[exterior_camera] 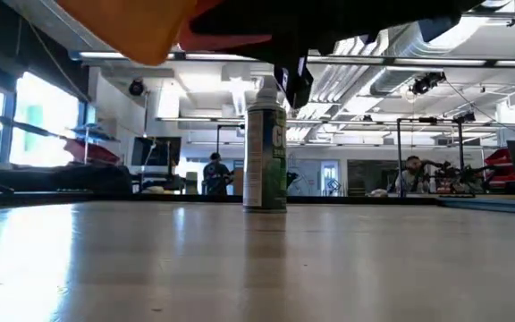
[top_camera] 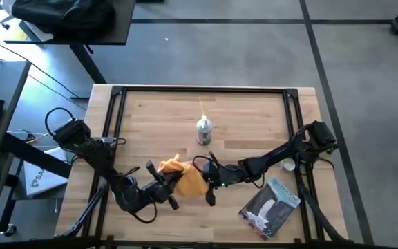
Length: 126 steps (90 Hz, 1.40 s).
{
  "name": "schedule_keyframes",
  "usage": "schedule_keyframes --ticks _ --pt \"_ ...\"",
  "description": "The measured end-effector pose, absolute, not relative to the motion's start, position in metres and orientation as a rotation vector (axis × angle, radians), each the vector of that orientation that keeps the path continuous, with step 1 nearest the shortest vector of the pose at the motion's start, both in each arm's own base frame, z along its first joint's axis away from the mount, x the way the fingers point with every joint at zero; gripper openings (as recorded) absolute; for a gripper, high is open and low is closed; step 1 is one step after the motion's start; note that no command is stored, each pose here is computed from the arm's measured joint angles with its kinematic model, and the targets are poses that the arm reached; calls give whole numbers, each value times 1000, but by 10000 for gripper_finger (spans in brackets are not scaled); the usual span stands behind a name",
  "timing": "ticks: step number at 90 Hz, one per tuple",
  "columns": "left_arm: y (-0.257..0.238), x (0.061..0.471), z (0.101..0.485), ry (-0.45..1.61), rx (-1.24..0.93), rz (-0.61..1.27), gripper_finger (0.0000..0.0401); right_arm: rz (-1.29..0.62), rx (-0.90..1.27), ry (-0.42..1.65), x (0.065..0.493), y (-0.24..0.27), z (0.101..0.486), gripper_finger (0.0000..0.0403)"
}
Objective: Apply microfiber cloth
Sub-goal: Wipe the phone with the microfiber towel
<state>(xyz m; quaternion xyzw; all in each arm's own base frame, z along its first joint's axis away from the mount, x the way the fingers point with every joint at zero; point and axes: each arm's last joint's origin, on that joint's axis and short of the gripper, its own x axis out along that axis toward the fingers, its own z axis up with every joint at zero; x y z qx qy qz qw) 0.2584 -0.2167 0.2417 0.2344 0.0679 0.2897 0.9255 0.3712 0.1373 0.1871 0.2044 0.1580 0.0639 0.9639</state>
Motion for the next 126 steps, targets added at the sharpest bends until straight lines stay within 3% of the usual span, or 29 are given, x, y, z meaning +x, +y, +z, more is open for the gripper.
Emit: schedule_keyframes --ticks 15,33,62,126 --pt "-218 263 226 141 391 447 0 143 432 273 370 135 199 5" --pt "-208 279 210 167 392 434 0 125 437 268 372 128 201 5" --pt "-190 298 215 141 483 396 0 110 457 291 372 126 199 5" --pt "-172 289 264 93 752 717 0 122 462 303 371 127 199 5"
